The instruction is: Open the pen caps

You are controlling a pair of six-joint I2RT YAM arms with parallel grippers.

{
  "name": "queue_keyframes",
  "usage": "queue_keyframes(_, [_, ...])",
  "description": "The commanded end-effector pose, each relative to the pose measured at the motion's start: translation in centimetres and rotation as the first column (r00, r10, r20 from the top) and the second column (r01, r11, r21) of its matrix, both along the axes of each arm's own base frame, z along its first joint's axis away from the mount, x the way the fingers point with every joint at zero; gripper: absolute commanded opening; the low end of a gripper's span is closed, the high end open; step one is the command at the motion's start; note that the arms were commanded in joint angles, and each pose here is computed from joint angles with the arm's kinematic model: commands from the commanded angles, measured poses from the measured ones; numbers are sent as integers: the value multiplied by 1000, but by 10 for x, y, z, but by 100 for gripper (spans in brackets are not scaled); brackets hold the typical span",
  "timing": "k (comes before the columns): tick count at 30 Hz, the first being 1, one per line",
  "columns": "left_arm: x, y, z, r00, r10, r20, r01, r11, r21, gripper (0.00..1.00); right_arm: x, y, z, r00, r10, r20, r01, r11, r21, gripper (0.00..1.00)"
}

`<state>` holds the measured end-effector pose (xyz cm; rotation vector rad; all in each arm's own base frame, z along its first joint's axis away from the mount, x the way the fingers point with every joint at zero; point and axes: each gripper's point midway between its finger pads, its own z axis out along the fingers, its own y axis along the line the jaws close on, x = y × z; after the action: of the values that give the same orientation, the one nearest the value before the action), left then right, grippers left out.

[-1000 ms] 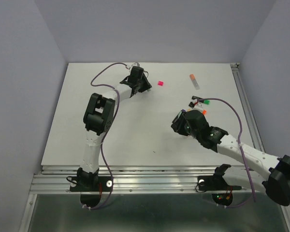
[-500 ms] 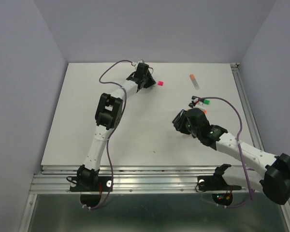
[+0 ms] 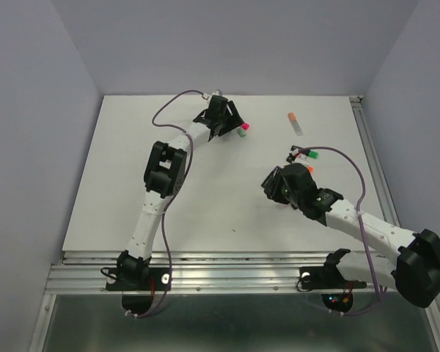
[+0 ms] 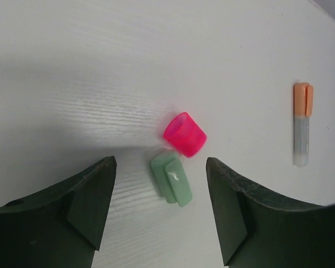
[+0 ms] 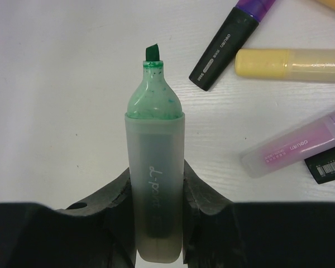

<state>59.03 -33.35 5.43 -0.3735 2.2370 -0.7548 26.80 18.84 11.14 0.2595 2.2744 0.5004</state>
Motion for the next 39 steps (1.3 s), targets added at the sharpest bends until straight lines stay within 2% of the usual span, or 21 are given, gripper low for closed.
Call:
queue_keyframes(1, [-11, 2, 53, 998, -36, 58, 36, 999, 7, 78, 15, 8, 32, 997, 6, 71, -9, 999, 36, 1])
queue_keyframes(5, [-27, 15, 112, 989, -45, 140, 42, 999, 25, 84, 19, 11, 44, 995, 15, 94, -20, 999, 45, 1])
queue_keyframes(6, [-31, 20, 125, 986, -36, 160, 32, 999, 32, 88, 20, 13, 47, 995, 17, 101, -22, 999, 49, 1])
queue_keyframes(9, [-63, 46, 158, 982, -17, 188, 6, 998, 59, 89, 24, 21, 55, 992, 45, 115, -53, 997, 65, 1])
queue_keyframes(10, [-81, 55, 205, 964, -12, 266, 5, 1000, 26, 89, 25, 23, 51, 993, 51, 104, -58, 996, 63, 1])
queue_keyframes(11, [-95, 63, 212, 961, -3, 276, -4, 1000, 25, 89, 27, 26, 52, 992, 62, 108, -69, 996, 63, 1])
queue_keyframes(12, [-115, 83, 175, 977, 41, 211, -55, 997, 61, 93, 30, 33, 57, 990, 83, 117, -92, 993, 70, 1])
queue_keyframes(14, [-159, 112, 172, 972, 80, 221, -97, 993, 66, 99, 37, 42, 48, 989, 114, 94, -120, 991, 55, 1])
queue_keyframes(19, [-234, 173, 144, 957, 225, 181, -242, 967, 80, 99, 78, 74, 56, 973, 178, 146, -182, 983, 16, 2])
queue_keyframes(21, [-258, 189, 112, 959, 255, 122, -269, 956, 117, 99, 98, 86, 36, 972, 207, 114, -203, 978, -43, 2])
queue_keyframes(22, [-273, 197, 105, 956, 276, 97, -286, 952, 111, 99, 113, 99, 51, 965, 222, 143, -219, 975, -35, 2])
queue_keyframes(24, [-285, 202, 104, 954, 284, 95, -293, 951, 99, 99, 132, 110, 47, 959, 241, 148, -233, 970, -72, 2])
queue_keyframes(25, [-289, 204, 106, 952, 287, 105, -296, 951, 90, 99, 144, 119, 20, 962, 251, 105, -241, 966, -98, 2])
queue_keyframes(26, [-293, 207, 117, 947, 292, 136, -303, 951, 63, 99, 154, 124, 17, 963, 248, 105, -236, 965, -114, 3])
queue_keyframes(27, [-295, 214, 117, 941, 300, 157, -315, 945, 85, 99, 176, 137, 35, 960, 235, 149, -221, 970, -105, 3])
queue_keyframes(28, [-299, 221, 123, 933, 315, 174, -333, 939, 89, 99, 184, 140, 1, 969, 235, 80, -222, 963, -151, 3])
queue_keyframes(31, [-302, 239, 132, 906, 371, 206, -399, 909, 120, 99, 223, 158, -21, 973, 217, 81, -197, 960, -199, 3])
queue_keyframes(33, [-306, 244, 136, 897, 388, 210, -418, 900, 122, 99, 242, 166, -23, 975, 203, 95, -178, 960, -217, 3])
queue_keyframes(34, [-307, 244, 137, 897, 388, 211, -417, 901, 116, 99, 257, 172, -6, 972, 193, 135, -159, 960, -230, 5])
queue_keyframes(36, [-307, 243, 136, 897, 385, 215, -413, 905, 102, 99, 266, 174, -34, 976, 191, 103, -158, 951, -266, 6])
queue_keyframes(39, [-306, 244, 133, 895, 391, 214, -420, 901, 111, 99, 283, 187, -34, 970, 202, 134, -162, 951, -263, 7])
